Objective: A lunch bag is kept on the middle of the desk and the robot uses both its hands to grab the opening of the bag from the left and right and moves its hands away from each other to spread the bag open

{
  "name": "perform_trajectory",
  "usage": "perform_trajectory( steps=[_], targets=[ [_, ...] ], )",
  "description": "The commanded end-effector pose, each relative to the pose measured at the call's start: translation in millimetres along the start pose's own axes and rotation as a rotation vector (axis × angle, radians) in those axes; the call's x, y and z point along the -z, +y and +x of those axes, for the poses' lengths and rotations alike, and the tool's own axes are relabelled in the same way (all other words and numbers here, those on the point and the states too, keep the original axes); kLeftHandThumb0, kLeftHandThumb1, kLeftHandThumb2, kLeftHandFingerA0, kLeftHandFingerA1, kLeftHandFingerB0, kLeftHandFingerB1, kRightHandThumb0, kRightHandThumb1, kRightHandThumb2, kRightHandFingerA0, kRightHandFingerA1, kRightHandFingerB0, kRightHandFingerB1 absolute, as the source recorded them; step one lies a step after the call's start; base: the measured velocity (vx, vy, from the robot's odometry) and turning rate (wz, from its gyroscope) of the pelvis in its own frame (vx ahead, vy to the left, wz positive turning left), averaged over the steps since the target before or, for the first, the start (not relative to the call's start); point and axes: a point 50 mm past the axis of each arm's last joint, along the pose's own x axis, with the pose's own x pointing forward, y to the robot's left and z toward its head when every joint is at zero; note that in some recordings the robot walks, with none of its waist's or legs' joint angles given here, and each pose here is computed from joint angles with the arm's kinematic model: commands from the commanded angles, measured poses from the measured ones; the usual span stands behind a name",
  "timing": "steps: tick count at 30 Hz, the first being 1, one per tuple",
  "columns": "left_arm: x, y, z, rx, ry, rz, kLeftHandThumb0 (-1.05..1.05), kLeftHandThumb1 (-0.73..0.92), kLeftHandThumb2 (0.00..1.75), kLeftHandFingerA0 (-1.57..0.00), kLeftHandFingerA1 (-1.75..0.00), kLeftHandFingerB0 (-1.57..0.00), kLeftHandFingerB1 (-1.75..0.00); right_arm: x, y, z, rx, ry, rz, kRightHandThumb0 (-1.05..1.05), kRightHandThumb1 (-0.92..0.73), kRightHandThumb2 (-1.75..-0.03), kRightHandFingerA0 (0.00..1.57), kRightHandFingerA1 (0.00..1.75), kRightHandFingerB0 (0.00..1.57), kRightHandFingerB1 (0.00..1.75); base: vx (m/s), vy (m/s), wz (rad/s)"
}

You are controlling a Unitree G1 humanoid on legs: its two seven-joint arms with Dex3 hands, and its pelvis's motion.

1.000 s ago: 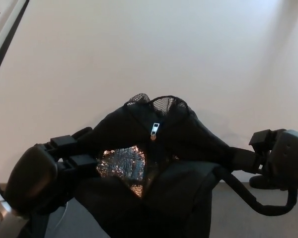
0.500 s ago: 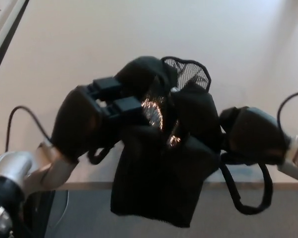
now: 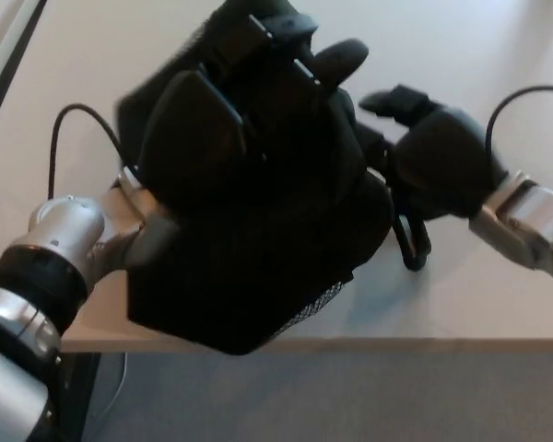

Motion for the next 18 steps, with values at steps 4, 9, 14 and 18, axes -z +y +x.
perform_trajectory(
  steps=[4, 9, 14, 18],
  targets=[
    [24.1, 12.0, -8.5, 0.074, 0.037, 0.173, -0.01, 0.51, 0.72, -0.17, -0.38, -0.03, -0.22, 33.1, -32.9, 10.9, 0.054, 0.132, -0.173, -0.32, -0.48, -0.66, 0.13, 0.45, 0.00, 0.00, 0.00, 0.000, 0.00],
    [38.7, 26.7, -17.7, 0.147, 0.032, 0.236, 0.00, 0.46, 0.65, -0.18, -0.35, -0.06, -0.28, 48.9, -45.5, 5.3, 0.054, 0.157, -0.196, -0.51, -0.50, -0.69, 0.14, 0.44, 0.00, 0.00, 0.00, 0.000, 0.00],
    [52.2, 47.6, -30.3, 0.152, 0.069, 0.274, 0.04, 0.47, 0.81, -0.19, -0.39, -0.03, -0.25, 70.0, -58.1, -8.8, 0.052, 0.219, -0.142, -0.48, -0.45, -0.55, 0.27, 0.41, 0.00, 0.13, 0.00, 0.000, 0.00],
    [55.7, 65.7, -37.4, 0.131, 0.070, 0.292, 0.05, 0.45, 0.80, -0.19, -0.41, -0.01, -0.22, 83.2, -67.7, -26.2, 0.063, 0.231, -0.161, -0.57, -0.40, -0.70, 0.24, 0.48, 0.00, 0.10, 0.00, 0.000, 0.00]
  ],
)
